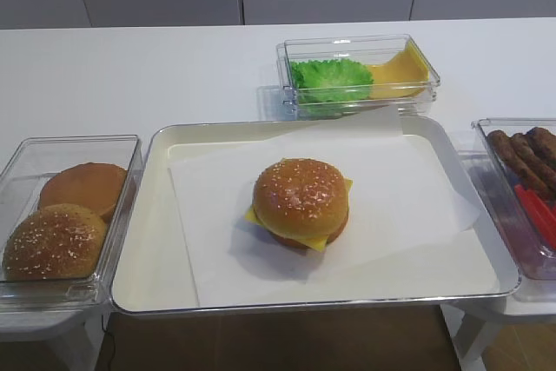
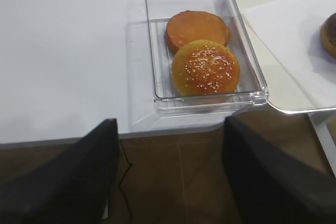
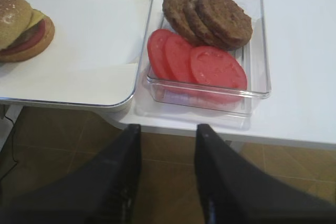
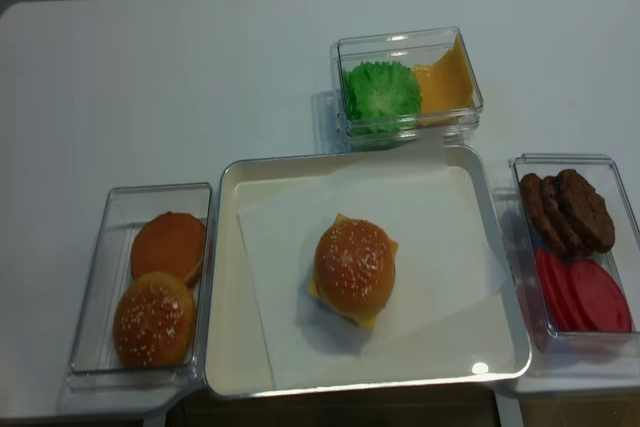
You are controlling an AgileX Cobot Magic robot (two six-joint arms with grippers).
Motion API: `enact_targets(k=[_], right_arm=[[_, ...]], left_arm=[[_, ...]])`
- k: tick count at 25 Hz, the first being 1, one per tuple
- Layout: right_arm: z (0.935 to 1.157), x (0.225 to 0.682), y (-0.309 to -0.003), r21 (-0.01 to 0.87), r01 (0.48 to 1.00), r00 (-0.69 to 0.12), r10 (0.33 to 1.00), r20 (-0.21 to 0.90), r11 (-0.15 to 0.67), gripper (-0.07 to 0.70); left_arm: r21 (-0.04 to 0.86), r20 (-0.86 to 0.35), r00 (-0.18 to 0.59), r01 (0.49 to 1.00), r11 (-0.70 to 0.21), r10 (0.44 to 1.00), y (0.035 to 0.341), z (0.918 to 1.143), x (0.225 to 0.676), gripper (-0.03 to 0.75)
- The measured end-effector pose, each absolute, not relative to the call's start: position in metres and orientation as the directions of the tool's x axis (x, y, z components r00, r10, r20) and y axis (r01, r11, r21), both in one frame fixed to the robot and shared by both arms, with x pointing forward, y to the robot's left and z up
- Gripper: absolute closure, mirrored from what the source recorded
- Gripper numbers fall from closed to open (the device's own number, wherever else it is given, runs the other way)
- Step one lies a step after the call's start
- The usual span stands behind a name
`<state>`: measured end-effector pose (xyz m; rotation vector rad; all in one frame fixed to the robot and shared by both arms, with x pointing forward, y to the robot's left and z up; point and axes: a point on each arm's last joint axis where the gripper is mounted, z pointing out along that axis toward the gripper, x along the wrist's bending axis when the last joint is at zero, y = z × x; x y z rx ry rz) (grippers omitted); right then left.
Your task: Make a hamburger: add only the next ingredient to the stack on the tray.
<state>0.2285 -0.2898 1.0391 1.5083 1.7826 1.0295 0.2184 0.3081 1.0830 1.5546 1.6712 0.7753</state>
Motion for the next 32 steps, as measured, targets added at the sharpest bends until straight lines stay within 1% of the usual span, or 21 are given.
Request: enact_targets(k=[5,7,12,18,22,32], right_arm=[[1.039,0.229,-0.29,0.845,0.532,-0.191,0.98,0.048,0.062,0.371],[1.039,0.229,-0.29,0.845,0.532,-0.191,0.98,0.048,0.062,0.371],[1.039,0.229,-0.29,0.845,0.532,-0.191,0.98,0.048,0.062,0.371],[1.039,0.229,-0.29,0.845,0.532,-0.191,0.98,0.048,0.062,0.371],[1.039,0.229,-0.29,0.845,0.532,-0.191,0.98,0.048,0.062,0.371],[1.039,0.229,-0.29,0.845,0.532,-0.191,0.98,0.048,0.062,0.371]], left_arm=[[0.833,-0.101,-0.019,0.545,0.095,0.995,0.309,1.066,0.21,0.254],[0.835,-0.101,-0.02,0.542,0.095,0.995,0.31,1.063,0.209,0.254],[0.826,-0.084,-0.031,0.557,0.087,0.996,0.311,1.057,0.211,0.255],[0.8,-0.062,-0.025,0.597,0.065,0.998,0.31,1.044,0.218,0.265],[0.818,-0.035,-0.042,0.573,0.053,0.998,0.313,1.043,0.222,0.267],[0.827,-0.013,-0.046,0.561,0.037,0.999,0.314,1.039,0.227,0.267]])
